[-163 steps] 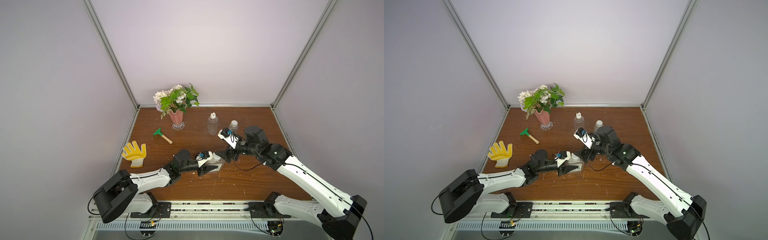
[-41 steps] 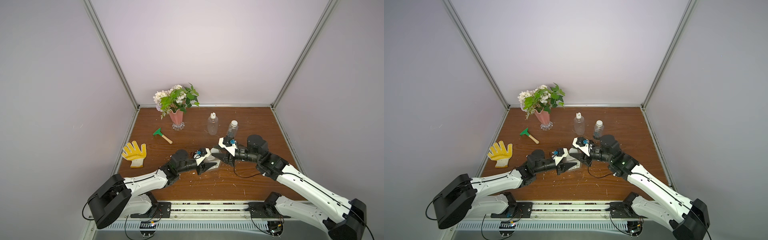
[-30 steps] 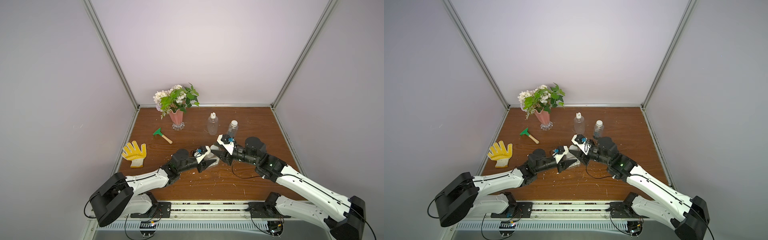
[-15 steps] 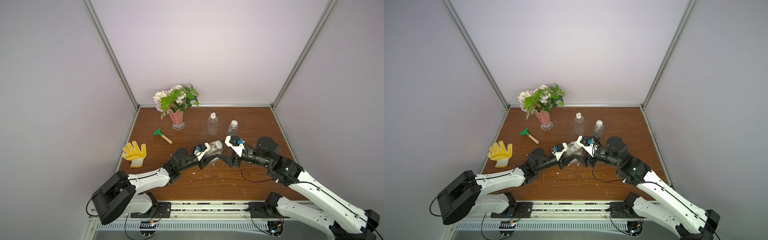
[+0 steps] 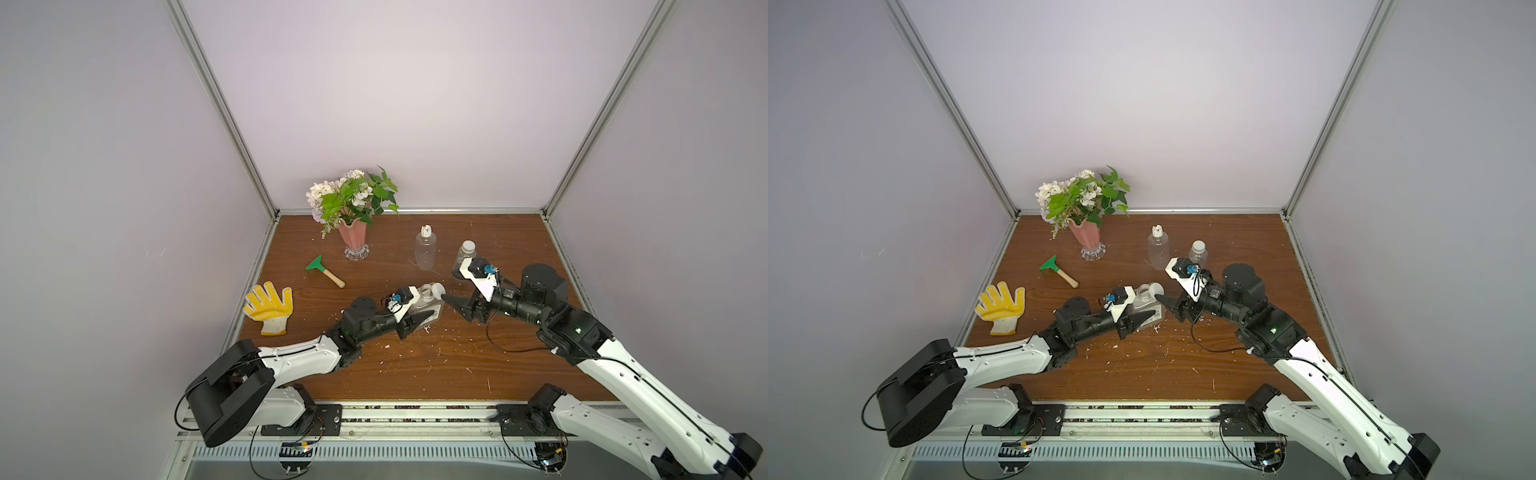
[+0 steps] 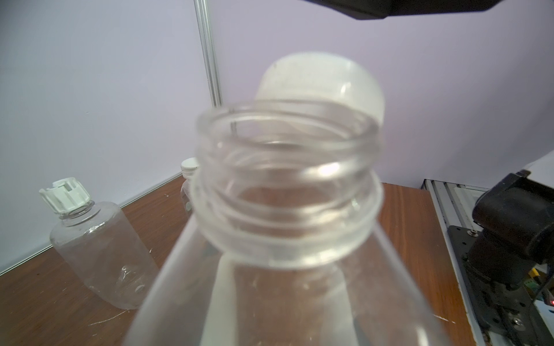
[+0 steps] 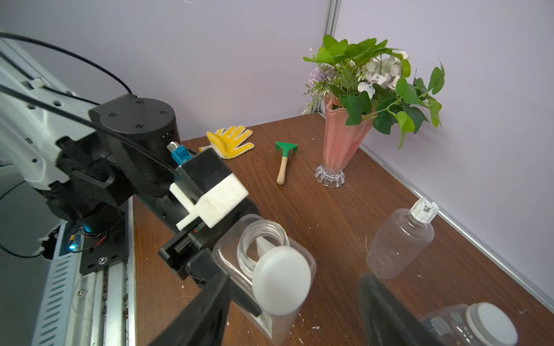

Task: Screw on the bottle caps
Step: Screw the bottle cap onto the plastic bottle.

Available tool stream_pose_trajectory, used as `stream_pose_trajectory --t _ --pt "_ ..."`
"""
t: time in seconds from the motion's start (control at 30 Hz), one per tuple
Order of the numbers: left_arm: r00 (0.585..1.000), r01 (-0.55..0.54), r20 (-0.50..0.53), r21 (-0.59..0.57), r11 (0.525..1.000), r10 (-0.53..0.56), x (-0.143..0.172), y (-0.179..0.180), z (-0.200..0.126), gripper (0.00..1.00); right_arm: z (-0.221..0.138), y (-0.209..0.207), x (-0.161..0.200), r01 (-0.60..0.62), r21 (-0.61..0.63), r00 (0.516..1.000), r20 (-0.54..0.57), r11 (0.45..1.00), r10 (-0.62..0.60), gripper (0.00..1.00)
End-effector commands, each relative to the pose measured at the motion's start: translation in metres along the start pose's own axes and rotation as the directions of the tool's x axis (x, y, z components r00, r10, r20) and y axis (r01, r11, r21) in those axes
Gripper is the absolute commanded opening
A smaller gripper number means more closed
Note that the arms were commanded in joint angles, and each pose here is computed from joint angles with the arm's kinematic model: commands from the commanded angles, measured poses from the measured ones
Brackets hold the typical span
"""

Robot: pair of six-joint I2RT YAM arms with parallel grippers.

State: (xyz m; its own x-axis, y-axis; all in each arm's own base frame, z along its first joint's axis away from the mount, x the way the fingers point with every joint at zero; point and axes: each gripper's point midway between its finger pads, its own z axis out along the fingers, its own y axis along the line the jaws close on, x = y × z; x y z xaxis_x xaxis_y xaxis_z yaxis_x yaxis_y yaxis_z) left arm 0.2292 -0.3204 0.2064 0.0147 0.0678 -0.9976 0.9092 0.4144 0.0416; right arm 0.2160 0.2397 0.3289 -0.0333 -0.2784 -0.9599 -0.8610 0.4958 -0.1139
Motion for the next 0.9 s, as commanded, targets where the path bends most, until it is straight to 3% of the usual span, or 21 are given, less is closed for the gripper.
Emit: stream_pose_trajectory --t 0.0,0.17,0.3,0.53,0.73,0.87 --pt "0.997 -0.027 0.074 0.024 0.999 0.025 -0.019 -0.004 -0.007 0.43 -0.011 0.016 -0.014 0.037 -0.126 0.996 0.090 0.991 -0.025 0.78" --pt "0.996 -0.029 0.079 0.035 0.999 0.026 -0.020 -0.006 -0.011 0.43 -0.005 0.025 -0.005 0.044 -0.237 0.992 0.122 0.970 -0.015 0.86" --pt "0.996 -0.026 0.081 0.037 0.999 0.023 -0.021 -0.006 -0.011 0.43 0.004 0.015 0.006 0.025 -0.218 0.996 0.092 0.976 -0.005 0.89" --pt "0.998 -0.018 0.063 -0.008 1.000 0.018 -0.013 0.002 -0.014 0.43 0.002 -0.030 0.022 -0.089 0.042 0.995 0.046 0.995 0.087 0.90" --pt "0.999 0.017 0.046 -0.067 0.998 -0.014 -0.004 0.014 -0.017 0.43 -0.007 -0.038 0.051 -0.252 0.147 0.967 0.006 0.957 0.254 0.87" --pt "0.998 0.047 0.043 -0.113 0.992 -0.042 0.001 0.026 -0.021 0.43 -0.010 -0.036 0.075 -0.390 0.181 0.916 -0.023 0.903 0.400 0.84"
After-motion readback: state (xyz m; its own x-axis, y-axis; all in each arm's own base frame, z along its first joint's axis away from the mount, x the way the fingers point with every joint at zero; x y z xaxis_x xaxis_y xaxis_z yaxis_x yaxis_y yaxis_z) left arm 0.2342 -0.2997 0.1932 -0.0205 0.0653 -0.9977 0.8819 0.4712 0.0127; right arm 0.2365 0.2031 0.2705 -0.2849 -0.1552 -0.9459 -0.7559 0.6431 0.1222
